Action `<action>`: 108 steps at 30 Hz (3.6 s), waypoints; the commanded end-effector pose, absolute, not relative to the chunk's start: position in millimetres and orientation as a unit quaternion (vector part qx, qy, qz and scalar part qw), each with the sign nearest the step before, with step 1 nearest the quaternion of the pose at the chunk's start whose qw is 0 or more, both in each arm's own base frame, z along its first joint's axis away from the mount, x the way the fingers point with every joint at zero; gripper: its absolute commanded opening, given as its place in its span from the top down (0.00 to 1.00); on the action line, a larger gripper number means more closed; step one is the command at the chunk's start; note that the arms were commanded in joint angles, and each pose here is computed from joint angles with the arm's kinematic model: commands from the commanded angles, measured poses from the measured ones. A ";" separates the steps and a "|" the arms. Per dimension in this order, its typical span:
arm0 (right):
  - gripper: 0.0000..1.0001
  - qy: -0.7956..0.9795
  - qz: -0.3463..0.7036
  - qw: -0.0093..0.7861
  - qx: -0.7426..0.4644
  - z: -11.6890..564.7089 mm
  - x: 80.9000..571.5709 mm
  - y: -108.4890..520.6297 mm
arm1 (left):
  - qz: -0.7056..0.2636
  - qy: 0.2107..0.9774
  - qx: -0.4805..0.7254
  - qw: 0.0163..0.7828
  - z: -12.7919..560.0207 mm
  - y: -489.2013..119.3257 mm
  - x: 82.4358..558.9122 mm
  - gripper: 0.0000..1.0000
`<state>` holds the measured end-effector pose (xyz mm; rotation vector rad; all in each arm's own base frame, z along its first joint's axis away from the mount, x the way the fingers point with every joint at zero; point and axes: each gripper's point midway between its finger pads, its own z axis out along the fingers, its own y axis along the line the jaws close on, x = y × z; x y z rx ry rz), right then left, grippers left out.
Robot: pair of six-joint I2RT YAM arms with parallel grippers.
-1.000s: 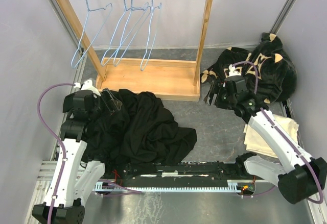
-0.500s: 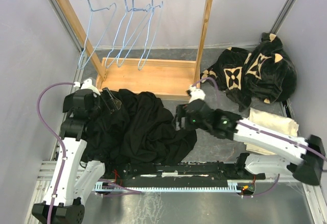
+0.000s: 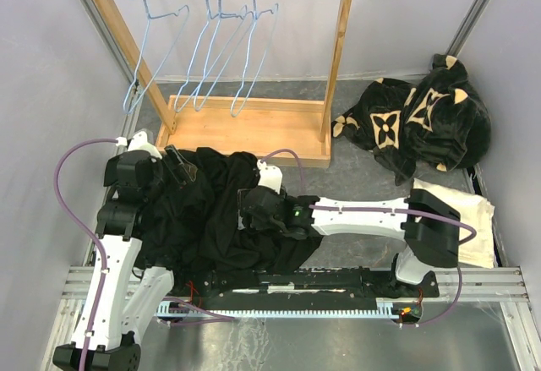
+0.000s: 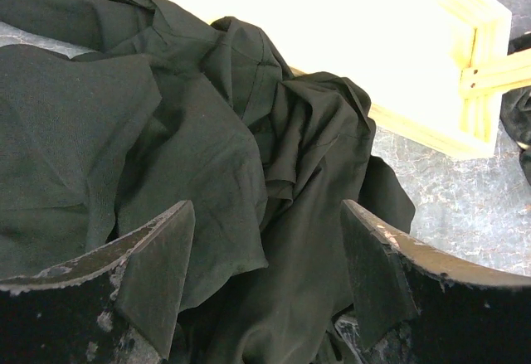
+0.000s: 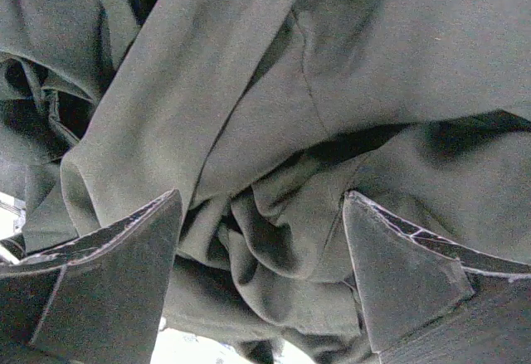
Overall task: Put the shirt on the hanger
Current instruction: Adjust the shirt at the center of the board.
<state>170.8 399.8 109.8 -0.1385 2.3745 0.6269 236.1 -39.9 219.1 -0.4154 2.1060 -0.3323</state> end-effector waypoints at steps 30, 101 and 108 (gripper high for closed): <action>1.00 0.871 0.122 0.477 -0.007 184.0 209.3 260.1 | -0.143 0.848 -0.151 0.487 230.1 -42.6 239.7 0.24; 0.28 0.859 0.134 0.436 -0.231 233.1 253.6 262.1 | -0.150 0.848 -0.153 0.484 224.4 -45.1 241.2 0.24; 0.17 0.869 0.125 0.370 -0.303 166.5 274.5 312.6 | -0.150 0.848 -0.154 0.485 224.9 -44.6 240.7 0.24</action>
